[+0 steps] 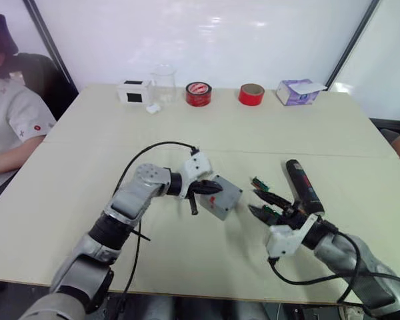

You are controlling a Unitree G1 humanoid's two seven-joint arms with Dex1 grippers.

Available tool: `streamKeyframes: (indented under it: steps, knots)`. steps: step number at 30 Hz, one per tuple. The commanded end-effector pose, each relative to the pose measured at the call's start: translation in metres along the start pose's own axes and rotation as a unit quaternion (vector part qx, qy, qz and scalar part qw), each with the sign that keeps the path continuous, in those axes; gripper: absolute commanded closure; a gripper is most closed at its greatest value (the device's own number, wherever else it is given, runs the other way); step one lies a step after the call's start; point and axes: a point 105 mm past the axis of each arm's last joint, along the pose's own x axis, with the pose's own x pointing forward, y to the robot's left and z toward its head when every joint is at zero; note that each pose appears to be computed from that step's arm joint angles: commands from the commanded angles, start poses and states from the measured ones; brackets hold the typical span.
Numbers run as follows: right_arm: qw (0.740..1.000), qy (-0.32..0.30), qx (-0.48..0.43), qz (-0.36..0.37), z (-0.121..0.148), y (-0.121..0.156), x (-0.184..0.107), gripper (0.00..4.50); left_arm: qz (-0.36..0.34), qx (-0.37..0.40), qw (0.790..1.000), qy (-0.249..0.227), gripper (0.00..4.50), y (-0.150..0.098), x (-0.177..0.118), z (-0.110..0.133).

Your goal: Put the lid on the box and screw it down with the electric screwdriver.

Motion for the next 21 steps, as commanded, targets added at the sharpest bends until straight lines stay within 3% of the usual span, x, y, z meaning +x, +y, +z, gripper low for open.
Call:
streamKeyframes:
  steps: [1,2,3,7,10,14,21]
  knots:
    - [0.994,-0.007,0.111,0.007,0.009,-0.009,0.004,4.0,0.061,-0.01,0.995,-0.083,4.5,0.024,-0.029,0.043]
    - [0.99,0.0,0.143,0.02,0.007,-0.006,0.004,4.37,0.072,-0.02,0.993,-0.092,4.5,0.028,-0.034,0.046]
    - [0.985,0.006,0.169,0.026,0.006,-0.004,0.005,4.46,0.082,-0.032,0.991,-0.098,4.5,0.032,-0.039,0.048]
    - [0.961,0.039,0.263,0.075,-0.002,0.009,0.003,4.46,0.117,-0.044,0.989,-0.084,4.5,0.044,-0.049,0.041]
    - [0.944,0.066,0.3,0.119,-0.007,0.023,0.002,4.46,0.137,-0.009,0.991,-0.001,4.5,0.049,-0.047,0.007]
    - [0.933,0.072,0.316,0.156,-0.004,0.033,0.008,4.46,0.109,-0.005,0.993,0.044,4.5,0.037,-0.034,-0.019]
    - [0.929,0.096,0.313,0.171,-0.007,0.037,0.015,4.46,0.044,0.016,0.997,0.062,4.5,0.004,-0.019,-0.039]
